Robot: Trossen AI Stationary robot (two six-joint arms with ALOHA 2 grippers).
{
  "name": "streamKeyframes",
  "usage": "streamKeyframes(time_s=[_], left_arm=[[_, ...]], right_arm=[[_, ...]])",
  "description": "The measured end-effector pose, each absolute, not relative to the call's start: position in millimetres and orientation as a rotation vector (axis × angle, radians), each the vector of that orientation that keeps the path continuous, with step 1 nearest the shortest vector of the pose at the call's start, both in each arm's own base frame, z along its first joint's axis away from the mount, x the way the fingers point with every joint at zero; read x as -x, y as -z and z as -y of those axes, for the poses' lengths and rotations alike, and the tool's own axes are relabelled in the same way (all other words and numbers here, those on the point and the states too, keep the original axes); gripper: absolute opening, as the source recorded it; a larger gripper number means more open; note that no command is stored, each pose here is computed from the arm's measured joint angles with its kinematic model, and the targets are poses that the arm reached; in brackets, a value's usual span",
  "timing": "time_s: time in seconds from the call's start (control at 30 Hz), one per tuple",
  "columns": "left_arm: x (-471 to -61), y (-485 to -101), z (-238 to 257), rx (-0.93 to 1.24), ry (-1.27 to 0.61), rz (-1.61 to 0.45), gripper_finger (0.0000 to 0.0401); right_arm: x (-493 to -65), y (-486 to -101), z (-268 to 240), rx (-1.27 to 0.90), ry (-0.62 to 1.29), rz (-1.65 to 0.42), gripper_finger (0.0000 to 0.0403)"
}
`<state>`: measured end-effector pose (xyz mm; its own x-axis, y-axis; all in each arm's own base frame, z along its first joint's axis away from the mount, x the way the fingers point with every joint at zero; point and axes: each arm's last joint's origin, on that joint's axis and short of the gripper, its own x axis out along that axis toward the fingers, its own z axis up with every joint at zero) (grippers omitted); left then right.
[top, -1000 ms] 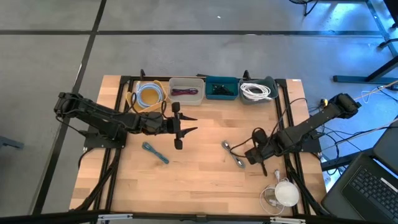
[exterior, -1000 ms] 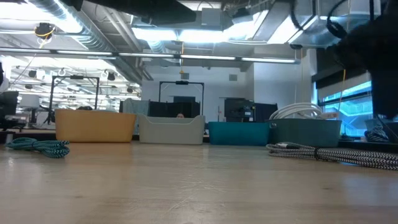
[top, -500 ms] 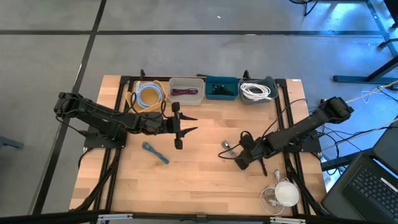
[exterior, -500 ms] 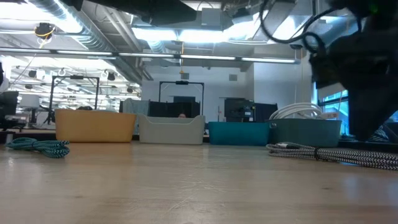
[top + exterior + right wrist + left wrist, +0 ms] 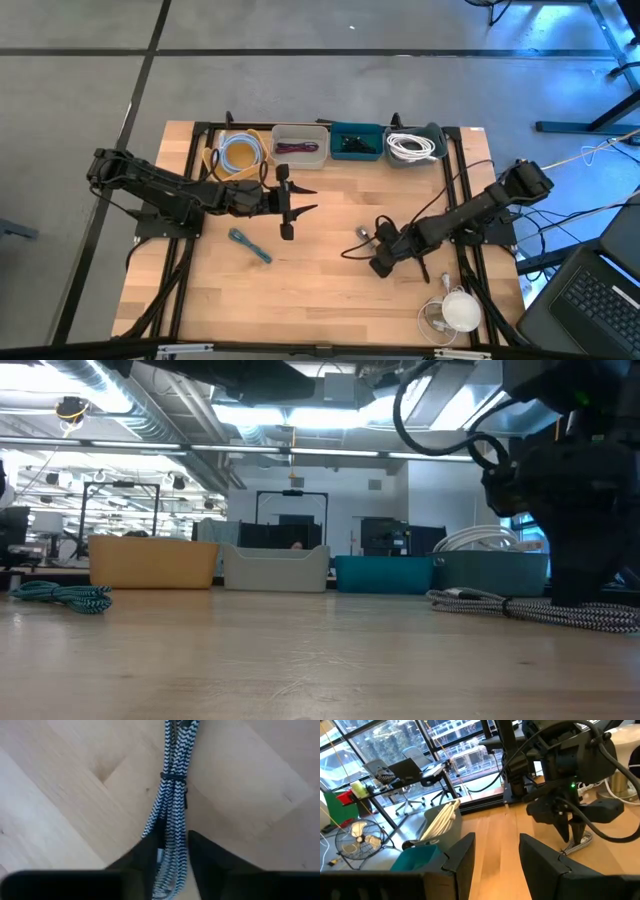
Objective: Pick & Place USB Port
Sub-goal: Put the white and black charger cable into the gray bin
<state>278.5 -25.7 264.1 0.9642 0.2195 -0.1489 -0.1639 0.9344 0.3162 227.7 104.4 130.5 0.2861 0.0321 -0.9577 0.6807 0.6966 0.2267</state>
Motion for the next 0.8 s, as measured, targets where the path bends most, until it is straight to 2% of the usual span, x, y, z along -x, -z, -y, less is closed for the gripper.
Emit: streamKeyframes(time_s=[0.13, 0.17, 0.37, 0.53, 0.63, 0.8], left_arm=[[-278.5, -263.9, 25.7, -0.300, -0.197, -0.185, 0.0143], [-278.5, -263.8, 25.7, -0.301, -0.197, -0.186, 0.0143], [-278.4, -263.4, 25.7, -0.301, -0.197, -0.189, 0.0143], [-277.6, -259.4, 25.5, -0.275, -0.199, -0.228, 0.0143], [-277.2, -257.9, 24.7, -0.245, -0.226, -0.241, 0.0143], [-277.8, -261.0, 24.9, -0.209, -0.231, -0.206, 0.0143]], right_arm=[[-225.9, -129.8, -103.1, -0.685, 0.498, -1.218, 0.0027], [-226.2, -130.1, -102.8, -0.673, 0.502, -1.207, 0.0017], [-224.3, -140.7, -97.6, -0.536, 0.610, -1.179, 0.0005], [-219.4, -191.9, -91.2, -0.359, 0.755, -1.175, 0.0003], [-217.8, -229.9, -87.1, -0.281, 0.794, -1.087, 0.0002], [-222.5, -285.8, -83.3, -0.152, 0.697, -0.847, 0.0001]])
